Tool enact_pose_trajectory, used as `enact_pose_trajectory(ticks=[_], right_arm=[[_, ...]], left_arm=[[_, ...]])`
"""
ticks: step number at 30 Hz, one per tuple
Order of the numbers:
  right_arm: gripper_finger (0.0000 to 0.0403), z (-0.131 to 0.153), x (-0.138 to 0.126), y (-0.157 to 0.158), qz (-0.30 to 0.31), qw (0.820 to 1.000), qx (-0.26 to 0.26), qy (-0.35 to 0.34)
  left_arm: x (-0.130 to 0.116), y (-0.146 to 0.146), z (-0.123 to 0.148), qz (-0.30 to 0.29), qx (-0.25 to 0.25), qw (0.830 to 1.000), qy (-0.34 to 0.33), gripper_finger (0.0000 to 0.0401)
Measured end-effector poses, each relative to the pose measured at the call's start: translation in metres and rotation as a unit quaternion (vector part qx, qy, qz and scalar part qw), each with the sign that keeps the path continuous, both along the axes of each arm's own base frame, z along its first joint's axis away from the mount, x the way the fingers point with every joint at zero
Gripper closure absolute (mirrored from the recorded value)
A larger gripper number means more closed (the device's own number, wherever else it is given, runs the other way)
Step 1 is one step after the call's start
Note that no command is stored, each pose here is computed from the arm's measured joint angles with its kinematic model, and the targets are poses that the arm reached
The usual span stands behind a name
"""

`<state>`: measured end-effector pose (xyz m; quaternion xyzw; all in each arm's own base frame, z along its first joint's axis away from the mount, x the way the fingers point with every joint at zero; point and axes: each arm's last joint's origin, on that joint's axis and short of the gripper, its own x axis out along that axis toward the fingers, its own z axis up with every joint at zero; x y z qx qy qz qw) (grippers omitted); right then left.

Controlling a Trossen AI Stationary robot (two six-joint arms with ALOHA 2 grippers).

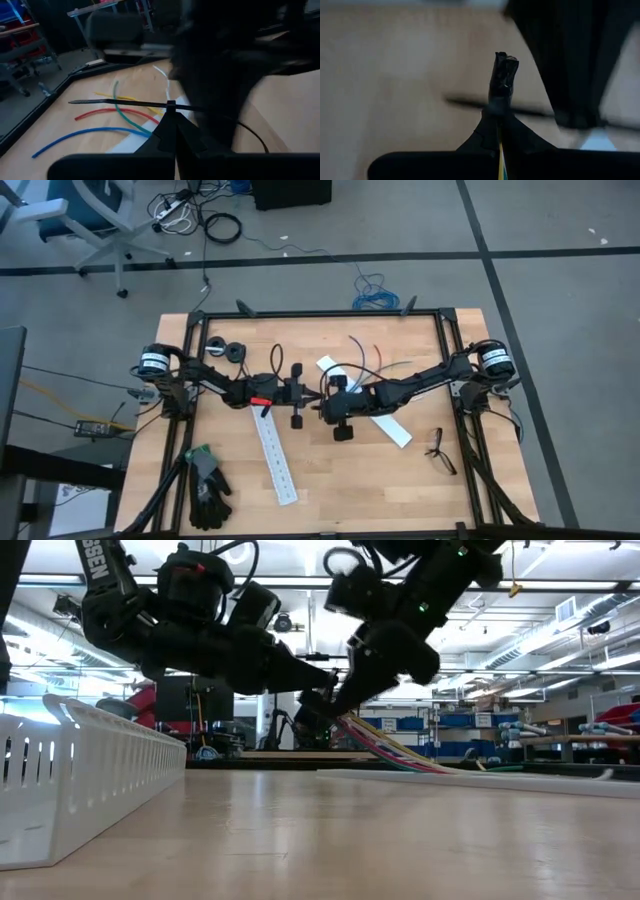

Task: Ziptie cables
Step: Wrap the cables together using the black zip tie

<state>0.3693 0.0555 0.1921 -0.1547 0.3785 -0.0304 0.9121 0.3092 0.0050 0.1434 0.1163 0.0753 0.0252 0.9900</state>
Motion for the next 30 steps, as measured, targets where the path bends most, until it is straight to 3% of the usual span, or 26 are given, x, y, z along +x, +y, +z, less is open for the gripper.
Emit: enact_pose_trajectory(ticks=[5,19,30], right_arm=[[0.0390,0.003,0.003,0.002,0.015,1.000,-0.002,-0.019],[0.0290,0.002,0.002,0.003,0.034,0.999,0.027,-0.012],[0.0284,-0.015,-0.021,-0.004,0.001,0.990,0.008,0.139]], left_arm=[[0.000,0.001,-0.002,0.007,0.002,1.000,0.011,0.0401],[-0.002,0.001,-0.008,0.013,0.004,0.999,0.041,0.0401],[-0.003,0.002,-0.011,0.018,0.005,0.998,0.062,0.0401]])
